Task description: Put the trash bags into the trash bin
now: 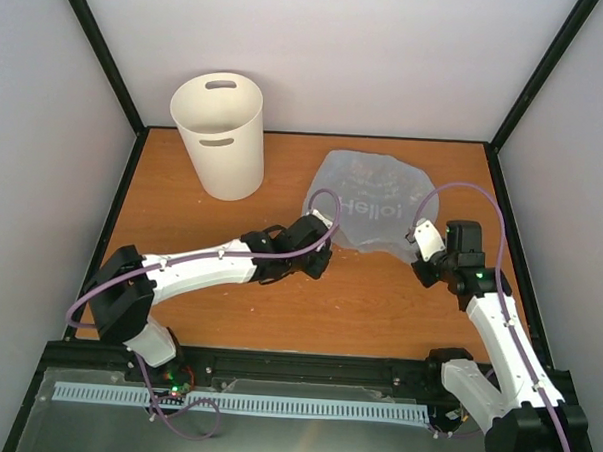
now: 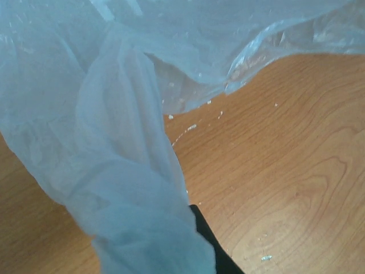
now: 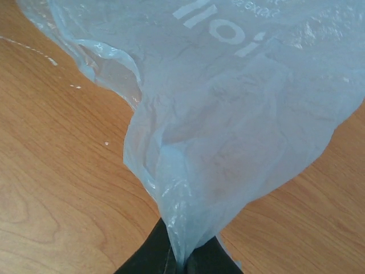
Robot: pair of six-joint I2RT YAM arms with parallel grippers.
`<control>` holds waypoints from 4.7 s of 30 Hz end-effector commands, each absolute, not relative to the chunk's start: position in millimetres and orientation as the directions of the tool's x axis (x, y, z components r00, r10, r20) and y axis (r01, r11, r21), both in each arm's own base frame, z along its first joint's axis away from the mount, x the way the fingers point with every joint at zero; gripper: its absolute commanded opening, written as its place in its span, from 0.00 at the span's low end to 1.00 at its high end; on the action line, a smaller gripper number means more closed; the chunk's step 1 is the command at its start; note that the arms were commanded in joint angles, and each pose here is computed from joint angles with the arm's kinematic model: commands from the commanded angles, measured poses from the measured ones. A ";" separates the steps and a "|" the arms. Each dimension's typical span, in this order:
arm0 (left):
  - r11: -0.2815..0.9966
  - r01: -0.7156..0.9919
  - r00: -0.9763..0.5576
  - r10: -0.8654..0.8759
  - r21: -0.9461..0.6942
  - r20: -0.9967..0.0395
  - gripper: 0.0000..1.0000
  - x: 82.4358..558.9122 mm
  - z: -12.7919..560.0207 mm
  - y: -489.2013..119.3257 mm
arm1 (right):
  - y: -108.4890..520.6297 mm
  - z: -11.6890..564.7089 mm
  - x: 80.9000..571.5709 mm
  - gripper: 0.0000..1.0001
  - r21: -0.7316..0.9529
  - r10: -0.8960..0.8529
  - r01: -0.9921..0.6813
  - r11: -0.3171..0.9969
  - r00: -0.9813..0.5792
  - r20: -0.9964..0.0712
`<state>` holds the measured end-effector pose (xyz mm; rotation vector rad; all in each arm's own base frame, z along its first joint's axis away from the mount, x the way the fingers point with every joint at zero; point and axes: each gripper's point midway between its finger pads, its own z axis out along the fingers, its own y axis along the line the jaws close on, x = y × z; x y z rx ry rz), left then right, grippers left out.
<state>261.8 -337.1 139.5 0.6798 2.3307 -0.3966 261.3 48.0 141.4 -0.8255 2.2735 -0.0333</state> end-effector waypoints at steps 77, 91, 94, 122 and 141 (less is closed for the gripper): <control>0.656 0.731 -0.588 0.466 -0.188 -0.661 0.74 231.3 150.3 -359.3 | -22.0 187.8 256.8 0.80 -0.283 -0.397 -0.278 0.918 -0.659 -0.640; 0.783 0.605 -0.582 0.309 -0.147 -0.752 0.91 239.8 247.5 -291.5 | 60.1 234.4 252.1 0.82 0.038 -0.258 -0.529 0.848 -0.474 -0.842; 0.807 0.570 -0.586 0.268 -0.155 -0.765 0.93 248.1 255.5 -276.2 | 69.7 232.9 247.5 0.81 0.077 -0.241 -0.567 0.820 -0.464 -0.852; 0.985 0.170 -0.472 0.071 -0.012 -0.879 0.72 438.2 372.1 -160.3 | 84.9 232.5 247.6 0.79 0.141 -0.224 -0.635 0.759 -0.459 -0.860; 0.975 0.158 -0.558 0.219 0.156 -0.800 0.64 516.7 304.1 -152.0 | 87.4 245.0 235.8 0.79 0.083 -0.234 -0.647 0.758 -0.389 -0.891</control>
